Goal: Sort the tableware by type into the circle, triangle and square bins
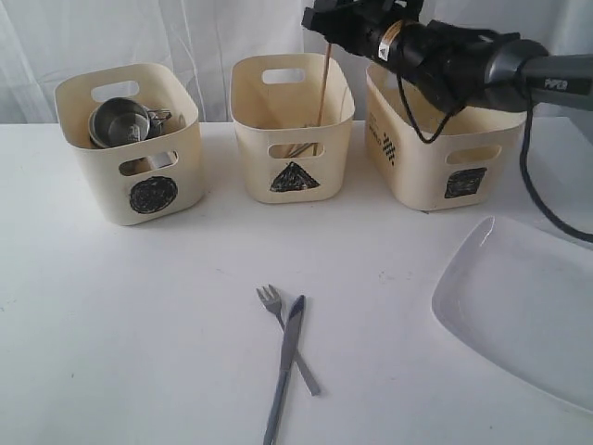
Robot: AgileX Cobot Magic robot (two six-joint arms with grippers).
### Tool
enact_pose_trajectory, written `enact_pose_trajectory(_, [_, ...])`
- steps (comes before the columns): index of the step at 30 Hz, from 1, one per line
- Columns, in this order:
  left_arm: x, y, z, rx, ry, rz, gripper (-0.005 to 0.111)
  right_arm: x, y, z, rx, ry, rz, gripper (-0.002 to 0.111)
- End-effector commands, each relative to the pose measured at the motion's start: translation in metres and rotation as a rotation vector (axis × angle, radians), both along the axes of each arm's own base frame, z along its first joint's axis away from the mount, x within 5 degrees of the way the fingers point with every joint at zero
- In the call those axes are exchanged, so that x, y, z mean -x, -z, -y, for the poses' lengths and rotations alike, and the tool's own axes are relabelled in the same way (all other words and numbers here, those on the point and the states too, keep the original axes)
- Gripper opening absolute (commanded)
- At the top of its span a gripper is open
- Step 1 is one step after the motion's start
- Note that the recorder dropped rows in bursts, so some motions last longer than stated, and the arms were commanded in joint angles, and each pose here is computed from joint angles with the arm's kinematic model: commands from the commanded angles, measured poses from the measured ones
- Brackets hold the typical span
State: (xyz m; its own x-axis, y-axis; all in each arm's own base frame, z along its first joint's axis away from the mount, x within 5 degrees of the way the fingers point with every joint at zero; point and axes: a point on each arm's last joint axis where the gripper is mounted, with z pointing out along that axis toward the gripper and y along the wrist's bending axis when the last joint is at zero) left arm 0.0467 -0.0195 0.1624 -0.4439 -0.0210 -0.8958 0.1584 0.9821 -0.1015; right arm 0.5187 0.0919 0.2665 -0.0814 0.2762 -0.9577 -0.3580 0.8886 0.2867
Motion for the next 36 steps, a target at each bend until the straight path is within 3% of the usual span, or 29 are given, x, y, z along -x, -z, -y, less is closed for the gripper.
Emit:
enact_pose_trajectory(1, [0.001,0.005,0.001,0.009,0.007,-0.029,0.000,0.019,-0.035,0.020,0.095,0.227,-0.231,0.033])
enact_pose_trajectory(4, [0.001,0.005,0.001,0.009,0.007,-0.029,0.000,0.049,-0.055,0.033,0.199,0.454,-0.389,0.024])
enact_pose_trajectory(7, [0.001,0.005,0.001,0.009,0.007,-0.029,0.000,0.081,-0.073,0.033,0.380,0.484,-0.509,0.013])
enact_pose_trajectory(9, [0.001,0.005,0.001,0.009,0.007,-0.029,0.000,0.098,-0.079,0.027,0.488,0.425,-0.561,0.007])
enact_pose_trajectory(12, [0.001,0.005,0.001,0.009,0.007,-0.029,0.000,0.119,-0.078,0.017,0.535,0.328,-0.640,0.000])
enact_pose_trajectory(22, [0.001,0.005,0.001,0.009,0.007,-0.029,0.000,0.162,-0.046,-0.018,0.570,0.066,-0.867,0.000])
enact_pose_trajectory(28, [0.001,0.005,0.001,0.009,0.007,-0.029,0.000,0.186,-0.030,-0.038,0.431,-0.124,-1.111,0.000])
enact_pose_trajectory(31, [0.001,0.005,0.001,0.009,0.007,-0.029,0.000,0.199,-0.026,-0.048,0.406,-0.296,-1.193,0.000])
enact_pose_trajectory(36, [0.001,0.005,0.001,0.009,0.007,-0.029,0.000,0.226,-0.007,-0.092,0.398,-0.419,-1.221,0.000])
